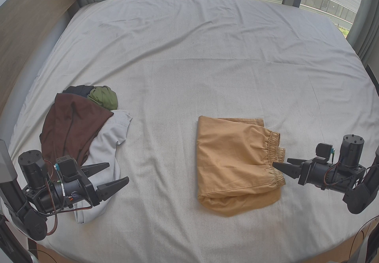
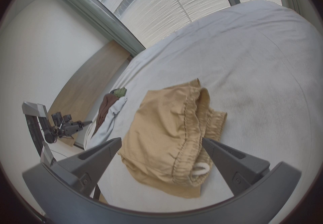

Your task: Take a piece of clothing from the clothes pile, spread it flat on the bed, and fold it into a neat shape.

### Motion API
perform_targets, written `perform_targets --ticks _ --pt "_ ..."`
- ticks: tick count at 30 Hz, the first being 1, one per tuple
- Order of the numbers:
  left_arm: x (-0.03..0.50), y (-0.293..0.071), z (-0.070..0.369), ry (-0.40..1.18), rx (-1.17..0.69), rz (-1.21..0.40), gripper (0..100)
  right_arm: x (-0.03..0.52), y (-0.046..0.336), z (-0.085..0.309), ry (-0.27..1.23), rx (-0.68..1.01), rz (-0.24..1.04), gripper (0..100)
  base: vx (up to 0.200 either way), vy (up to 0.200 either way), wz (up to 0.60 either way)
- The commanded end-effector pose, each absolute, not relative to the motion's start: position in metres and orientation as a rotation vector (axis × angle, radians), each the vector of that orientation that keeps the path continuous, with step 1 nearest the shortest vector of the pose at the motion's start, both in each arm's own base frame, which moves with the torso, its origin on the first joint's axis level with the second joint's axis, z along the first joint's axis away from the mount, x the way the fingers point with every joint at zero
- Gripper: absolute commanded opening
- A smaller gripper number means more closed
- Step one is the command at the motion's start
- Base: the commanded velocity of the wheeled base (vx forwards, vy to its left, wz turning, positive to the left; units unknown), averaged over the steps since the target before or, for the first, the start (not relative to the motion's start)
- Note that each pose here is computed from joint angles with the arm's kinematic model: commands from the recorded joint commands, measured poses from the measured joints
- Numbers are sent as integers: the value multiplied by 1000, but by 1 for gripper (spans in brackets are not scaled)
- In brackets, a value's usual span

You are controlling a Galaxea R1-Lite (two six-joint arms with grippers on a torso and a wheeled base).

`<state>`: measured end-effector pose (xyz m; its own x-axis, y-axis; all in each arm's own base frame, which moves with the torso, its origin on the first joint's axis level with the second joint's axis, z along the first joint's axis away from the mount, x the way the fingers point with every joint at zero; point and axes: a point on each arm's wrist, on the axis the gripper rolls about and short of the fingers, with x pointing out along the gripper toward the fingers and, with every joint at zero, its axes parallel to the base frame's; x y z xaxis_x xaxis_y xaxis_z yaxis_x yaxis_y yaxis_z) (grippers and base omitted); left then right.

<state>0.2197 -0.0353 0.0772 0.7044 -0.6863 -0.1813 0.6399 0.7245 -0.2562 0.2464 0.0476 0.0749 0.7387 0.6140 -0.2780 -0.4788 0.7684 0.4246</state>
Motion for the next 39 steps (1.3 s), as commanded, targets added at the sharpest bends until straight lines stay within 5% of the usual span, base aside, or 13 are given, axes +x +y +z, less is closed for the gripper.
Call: perform_targets --ticks 1,20,39 --pt "223 -34 69 308 -189 -734 100 243 46 54 506 322 599 100 0 0 0" --pt "225 -34 66 316 -191 -732 100 253 44 7 680 368 527 100 0 0 0" --pt "225 -35 67 313 -189 -734 100 269 78 -15 678 552 579 100 0 0 0"
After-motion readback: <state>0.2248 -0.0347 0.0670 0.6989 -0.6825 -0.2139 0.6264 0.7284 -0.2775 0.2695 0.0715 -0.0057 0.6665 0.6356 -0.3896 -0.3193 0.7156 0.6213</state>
